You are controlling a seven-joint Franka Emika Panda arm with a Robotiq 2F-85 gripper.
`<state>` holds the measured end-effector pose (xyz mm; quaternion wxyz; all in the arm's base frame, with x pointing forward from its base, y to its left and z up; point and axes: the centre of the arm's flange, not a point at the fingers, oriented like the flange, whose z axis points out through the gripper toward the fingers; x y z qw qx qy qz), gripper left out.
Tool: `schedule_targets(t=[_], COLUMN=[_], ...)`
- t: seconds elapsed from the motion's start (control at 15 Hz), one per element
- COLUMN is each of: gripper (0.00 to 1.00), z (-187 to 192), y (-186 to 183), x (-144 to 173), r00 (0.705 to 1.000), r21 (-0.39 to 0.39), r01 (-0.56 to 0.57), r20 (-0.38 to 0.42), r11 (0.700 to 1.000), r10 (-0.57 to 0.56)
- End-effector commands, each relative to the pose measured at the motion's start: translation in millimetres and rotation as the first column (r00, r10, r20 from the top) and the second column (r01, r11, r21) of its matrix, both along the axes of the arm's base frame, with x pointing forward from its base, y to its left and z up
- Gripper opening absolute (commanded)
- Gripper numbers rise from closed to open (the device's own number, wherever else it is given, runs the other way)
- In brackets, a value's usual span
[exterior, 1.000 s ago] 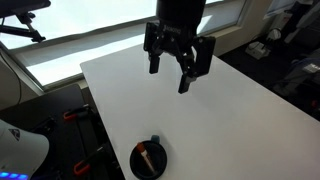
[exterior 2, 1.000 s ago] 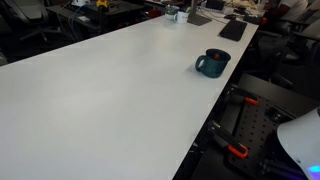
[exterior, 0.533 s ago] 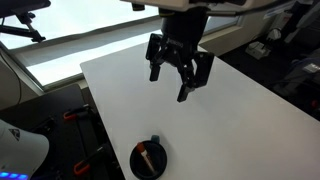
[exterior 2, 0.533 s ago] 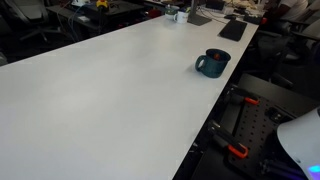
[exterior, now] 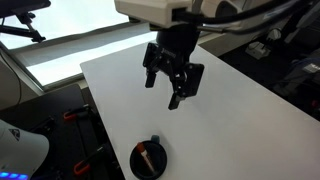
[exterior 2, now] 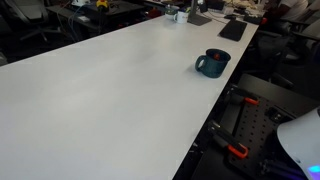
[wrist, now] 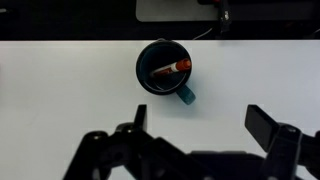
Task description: Take the marker out of the mug and place it to the left of the mug
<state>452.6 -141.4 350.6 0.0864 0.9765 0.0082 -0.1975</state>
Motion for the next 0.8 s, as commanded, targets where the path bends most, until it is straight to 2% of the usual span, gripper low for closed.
schedule_targets(t=[0.0,0.73], gripper=[1.00,1.00], z=[-8,-64], y=[4,-22], x=[-12,-15], r00=[0.999,0.976], r21=[-0.014,-0.030], r01=[0.035,0.159], r20=[-0.032,-0.145], r11=[0.999,0.987], r10=[-0.036,-0.162])
